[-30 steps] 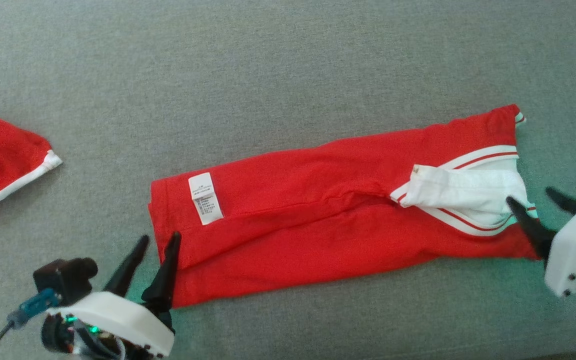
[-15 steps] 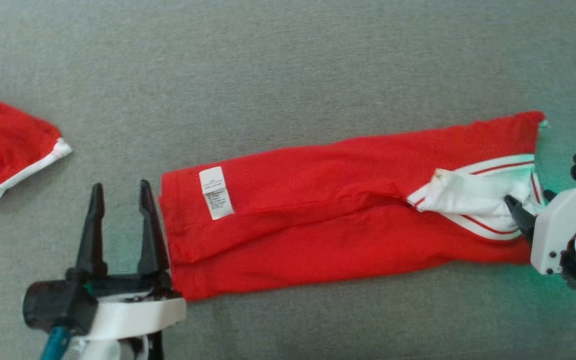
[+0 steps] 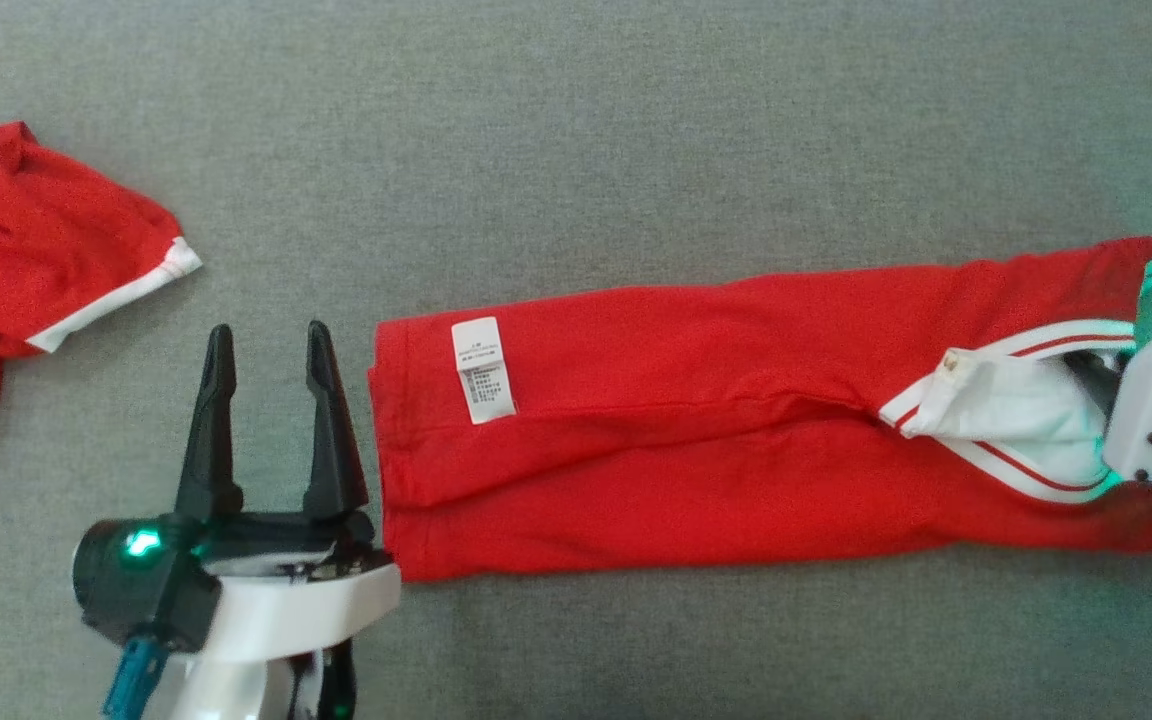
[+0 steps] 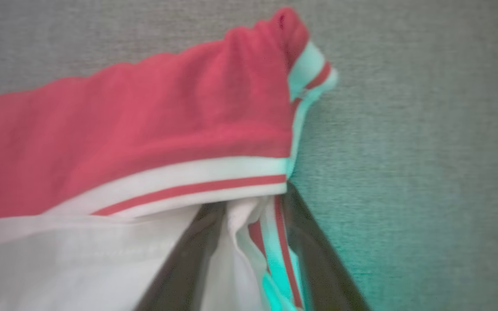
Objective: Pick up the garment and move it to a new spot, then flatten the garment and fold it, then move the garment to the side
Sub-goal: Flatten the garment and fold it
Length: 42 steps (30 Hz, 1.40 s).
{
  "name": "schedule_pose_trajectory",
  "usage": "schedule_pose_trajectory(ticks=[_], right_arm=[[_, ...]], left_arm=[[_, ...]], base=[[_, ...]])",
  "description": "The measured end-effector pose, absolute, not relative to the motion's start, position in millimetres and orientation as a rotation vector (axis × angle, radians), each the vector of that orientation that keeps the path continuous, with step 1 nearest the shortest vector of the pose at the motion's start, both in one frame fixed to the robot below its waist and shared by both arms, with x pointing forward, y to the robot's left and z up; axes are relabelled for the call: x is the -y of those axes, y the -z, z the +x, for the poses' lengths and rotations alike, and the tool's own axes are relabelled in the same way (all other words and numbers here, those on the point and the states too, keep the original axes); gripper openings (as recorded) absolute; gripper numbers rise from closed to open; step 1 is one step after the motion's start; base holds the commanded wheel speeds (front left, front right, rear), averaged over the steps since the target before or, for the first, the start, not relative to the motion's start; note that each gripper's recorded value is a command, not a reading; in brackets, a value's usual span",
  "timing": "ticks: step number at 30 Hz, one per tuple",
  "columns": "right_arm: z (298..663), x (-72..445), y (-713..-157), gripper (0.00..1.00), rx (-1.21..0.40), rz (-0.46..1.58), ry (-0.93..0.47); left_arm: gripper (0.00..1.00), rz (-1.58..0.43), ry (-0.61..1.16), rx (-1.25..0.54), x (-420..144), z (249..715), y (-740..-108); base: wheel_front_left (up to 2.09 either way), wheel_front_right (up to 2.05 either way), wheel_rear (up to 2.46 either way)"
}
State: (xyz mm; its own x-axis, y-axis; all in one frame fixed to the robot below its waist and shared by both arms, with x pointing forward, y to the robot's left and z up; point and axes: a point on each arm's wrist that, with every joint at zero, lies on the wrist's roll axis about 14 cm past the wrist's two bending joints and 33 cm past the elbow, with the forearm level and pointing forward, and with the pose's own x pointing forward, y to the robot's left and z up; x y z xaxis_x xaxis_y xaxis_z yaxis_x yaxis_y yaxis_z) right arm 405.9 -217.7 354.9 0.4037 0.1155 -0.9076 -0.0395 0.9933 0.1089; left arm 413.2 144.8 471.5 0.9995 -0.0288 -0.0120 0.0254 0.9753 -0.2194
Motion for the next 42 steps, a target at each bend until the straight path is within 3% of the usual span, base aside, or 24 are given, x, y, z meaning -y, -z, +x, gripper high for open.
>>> schedule_pose_trajectory(ticks=[7, 15, 18, 21, 28, 34, 42], right_arm=[[404.6, 226.3, -372.6, 0.0, -1.079, 0.247, -0.035], [400.4, 357.7, -450.2, 0.0, -0.859, 0.258, 0.34], [396.0, 377.1, -475.7, 0.0, -0.815, 0.253, 0.387], [397.1, 358.4, -486.7, 0.0, -0.83, 0.254, 0.32], [407.4, 256.2, -497.3, 0.0, -0.841, 0.309, 0.018], [391.5, 182.0, -472.9, 0.0, -0.891, 0.437, -0.211], [391.1, 130.6, -430.4, 0.0, -0.827, 0.606, -0.294]], left_arm=[[1.0, -0.211, 0.03, 0.007, -148.1, 406.8, -478.0], [1.0, -0.208, 0.079, 0.021, -137.8, 395.9, -485.2], [1.0, -0.204, 0.092, 0.021, -135.2, 393.6, -485.5], [1.0, -0.198, 0.095, 0.03, -136.0, 392.4, -488.6], [1.0, -0.205, 0.093, 0.011, -134.4, 383.1, -484.9], [1.0, -0.214, 0.093, -0.01, -130.5, 377.2, -480.0], [1.0, -0.208, 0.086, -0.028, -131.7, 369.9, -475.2]], base=[[0.0, 0.0, 0.0], [0.0, 0.0, 0.0], [0.0, 0.0, 0.0], [0.0, 0.0, 0.0], [0.0, 0.0, 0.0], [0.0, 0.0, 0.0], [0.0, 0.0, 0.0]])
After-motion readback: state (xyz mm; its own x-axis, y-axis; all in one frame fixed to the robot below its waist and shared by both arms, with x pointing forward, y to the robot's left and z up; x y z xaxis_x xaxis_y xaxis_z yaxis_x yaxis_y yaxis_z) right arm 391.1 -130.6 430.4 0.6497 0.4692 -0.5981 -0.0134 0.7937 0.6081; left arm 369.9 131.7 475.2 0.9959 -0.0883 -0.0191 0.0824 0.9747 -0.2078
